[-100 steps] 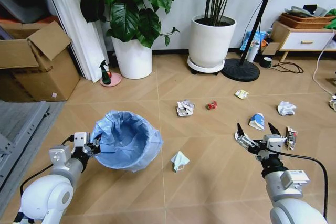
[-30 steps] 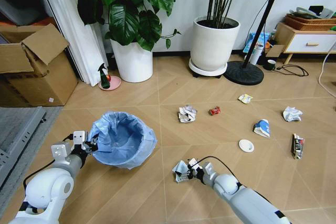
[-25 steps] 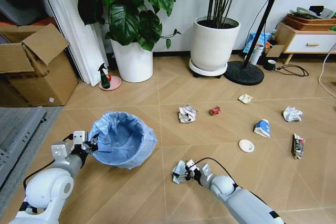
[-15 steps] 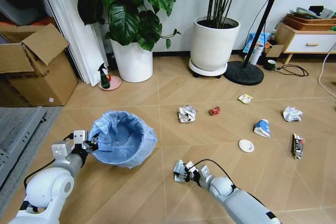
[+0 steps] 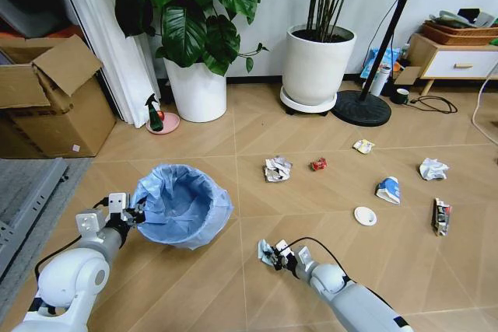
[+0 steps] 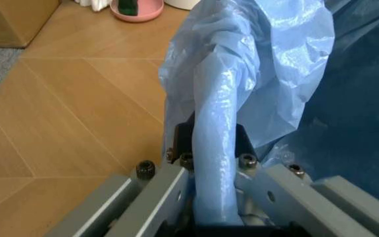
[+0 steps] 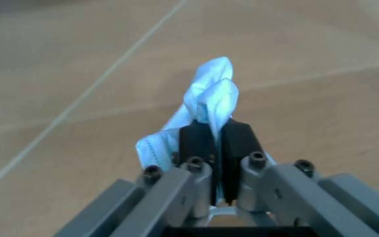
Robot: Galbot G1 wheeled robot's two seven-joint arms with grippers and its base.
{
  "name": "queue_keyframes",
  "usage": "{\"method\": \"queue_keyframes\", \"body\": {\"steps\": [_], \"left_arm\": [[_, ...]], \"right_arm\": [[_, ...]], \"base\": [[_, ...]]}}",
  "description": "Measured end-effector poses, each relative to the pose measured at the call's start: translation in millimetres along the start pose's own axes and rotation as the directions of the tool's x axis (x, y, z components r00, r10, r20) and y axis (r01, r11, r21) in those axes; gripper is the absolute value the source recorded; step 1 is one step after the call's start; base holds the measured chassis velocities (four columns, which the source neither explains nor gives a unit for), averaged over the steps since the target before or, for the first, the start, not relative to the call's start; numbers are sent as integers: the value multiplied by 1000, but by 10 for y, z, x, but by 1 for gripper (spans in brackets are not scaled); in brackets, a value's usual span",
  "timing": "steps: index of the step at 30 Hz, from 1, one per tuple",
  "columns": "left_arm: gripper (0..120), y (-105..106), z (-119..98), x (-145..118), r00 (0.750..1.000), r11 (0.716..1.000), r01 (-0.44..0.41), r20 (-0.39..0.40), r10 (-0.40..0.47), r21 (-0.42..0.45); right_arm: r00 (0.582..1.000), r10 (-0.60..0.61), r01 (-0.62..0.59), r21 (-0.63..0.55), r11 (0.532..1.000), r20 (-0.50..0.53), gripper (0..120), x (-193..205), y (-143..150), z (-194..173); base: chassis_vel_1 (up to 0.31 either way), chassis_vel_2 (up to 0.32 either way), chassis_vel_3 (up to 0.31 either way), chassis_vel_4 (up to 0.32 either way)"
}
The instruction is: Pick up the trash bin and place the garbage on the floor into it.
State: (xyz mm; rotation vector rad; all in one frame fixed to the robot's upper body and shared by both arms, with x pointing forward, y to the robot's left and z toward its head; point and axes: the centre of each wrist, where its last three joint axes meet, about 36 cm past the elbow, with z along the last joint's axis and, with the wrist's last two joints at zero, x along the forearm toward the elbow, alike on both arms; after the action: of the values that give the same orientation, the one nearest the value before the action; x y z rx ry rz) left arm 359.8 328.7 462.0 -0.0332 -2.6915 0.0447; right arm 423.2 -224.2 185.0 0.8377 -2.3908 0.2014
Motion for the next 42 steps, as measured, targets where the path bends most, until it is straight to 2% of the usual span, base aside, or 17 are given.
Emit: {"method": "queue_keyframes", "body": {"steps": [3,5,9,11,13,15,17,19,20,21,25,29,32,34,38,42], "left_arm": [[0,2,0,1,1000,1000,-1,-2,1,-2],[0,7,-9,-1,1000,1000,-2,-2,2,-5],[0,17,-12,-16,1000,1000,-2,-4,2,-9],[0,27,-11,-33,1000,1000,-5,-9,5,-13],[0,30,-10,-38,1000,1000,-6,-10,6,-15],[0,36,-1,-51,1000,1000,-10,-15,10,-18],[0,37,4,-55,1000,1000,-11,-17,11,-18],[0,36,25,-70,1000,1000,-15,-25,15,-18],[0,35,31,-75,999,1000,-17,-27,16,-19],[0,35,31,-75,999,1000,-17,-27,16,-19],[0,25,41,-114,999,999,-25,-35,24,-21],[0,24,40,-135,999,999,-28,-38,28,-23],[0,29,43,-172,998,999,-35,-43,34,-24],[0,30,44,-175,998,999,-35,-44,34,-24],[0,47,44,-215,998,999,-37,-46,36,-23],[0,54,38,-222,998,999,-37,-45,36,-23]], "right_arm": [[999,24,-23,-15,1000,32,0,67,-34,-97],[994,51,-48,-27,998,97,0,187,-104,-297],[984,70,-68,-19,997,161,0,280,-201,-522],[968,83,-80,-20,997,235,0,379,-329,-853],[964,83,-80,-21,997,253,0,405,-360,-950],[943,74,-75,-10,997,323,0,493,-448,-1362],[938,67,-71,-1,998,341,0,513,-458,-1476],[910,18,-39,43,998,414,0,598,-444,-2009],[900,-4,-24,58,998,435,0,618,-412,-2178],[900,-4,-24,58,998,435,0,618,-412,-2178],[856,-140,83,134,987,498,0,621,-95,-2900],[836,-204,143,156,977,510,0,576,127,-3141],[797,-311,247,190,950,517,0,470,590,-3417],[794,-320,256,193,947,517,0,464,631,-3435],[763,-415,354,216,910,495,0,410,1115,-3530],[767,-449,388,226,894,459,0,382,1272,-3414]], "base": [[0,0,0,0],[0,0,0,0],[0,0,0,0],[0,0,0,0],[0,0,0,0],[0,0,0,0],[0,0,0,0],[0,0,0,0],[0,0,0,0],[0,0,0,0],[0,0,0,0],[0,0,0,0],[0,0,0,0],[0,0,0,0],[0,0,0,0],[0,0,0,0]]}}
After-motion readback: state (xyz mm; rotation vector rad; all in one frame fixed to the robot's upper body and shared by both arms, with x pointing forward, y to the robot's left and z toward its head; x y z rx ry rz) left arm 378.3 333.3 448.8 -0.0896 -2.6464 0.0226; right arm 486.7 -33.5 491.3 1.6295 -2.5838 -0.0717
